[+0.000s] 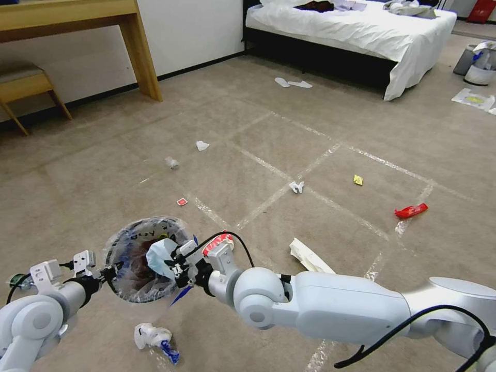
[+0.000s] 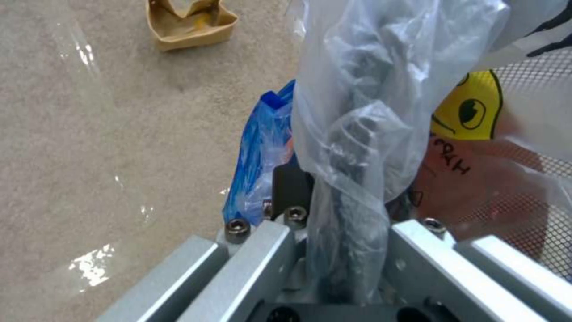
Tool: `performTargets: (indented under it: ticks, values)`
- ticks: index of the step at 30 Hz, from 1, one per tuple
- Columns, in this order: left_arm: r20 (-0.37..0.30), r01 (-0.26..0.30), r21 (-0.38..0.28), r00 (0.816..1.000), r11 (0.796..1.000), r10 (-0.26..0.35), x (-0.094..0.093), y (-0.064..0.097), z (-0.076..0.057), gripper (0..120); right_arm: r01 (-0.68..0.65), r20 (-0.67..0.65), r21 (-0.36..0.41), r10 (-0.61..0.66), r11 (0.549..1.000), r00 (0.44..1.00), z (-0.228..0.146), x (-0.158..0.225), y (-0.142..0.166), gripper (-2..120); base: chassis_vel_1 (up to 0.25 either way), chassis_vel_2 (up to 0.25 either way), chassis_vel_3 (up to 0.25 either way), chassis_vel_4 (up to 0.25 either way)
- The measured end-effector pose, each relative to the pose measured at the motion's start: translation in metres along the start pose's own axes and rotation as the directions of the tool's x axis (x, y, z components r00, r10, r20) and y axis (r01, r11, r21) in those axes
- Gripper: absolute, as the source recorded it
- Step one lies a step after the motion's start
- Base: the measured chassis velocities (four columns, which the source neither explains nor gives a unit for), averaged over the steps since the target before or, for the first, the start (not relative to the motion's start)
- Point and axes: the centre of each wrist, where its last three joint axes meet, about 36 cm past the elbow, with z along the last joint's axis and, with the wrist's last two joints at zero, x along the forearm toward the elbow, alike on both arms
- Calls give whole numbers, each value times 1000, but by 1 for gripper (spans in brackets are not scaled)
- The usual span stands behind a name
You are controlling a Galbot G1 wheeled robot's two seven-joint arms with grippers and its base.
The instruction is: Pick up the trash bin and place the garbage on the floor into it.
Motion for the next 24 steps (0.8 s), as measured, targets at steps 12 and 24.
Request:
performTargets:
  ticks: [12, 24]
  values:
    - [5, -4, 7, 1000, 1000, 4, 1, -1, 1, 0, 14, -12, 6, -14, 1000, 1000, -5, -9, 13, 16, 0, 0, 0, 0]
    - [8, -10, 11, 1000, 1000, 10, 3, 0, 4, 0, 38, -4, 16, -38, 999, 999, -12, -24, 30, 61, 0, 0, 0, 0]
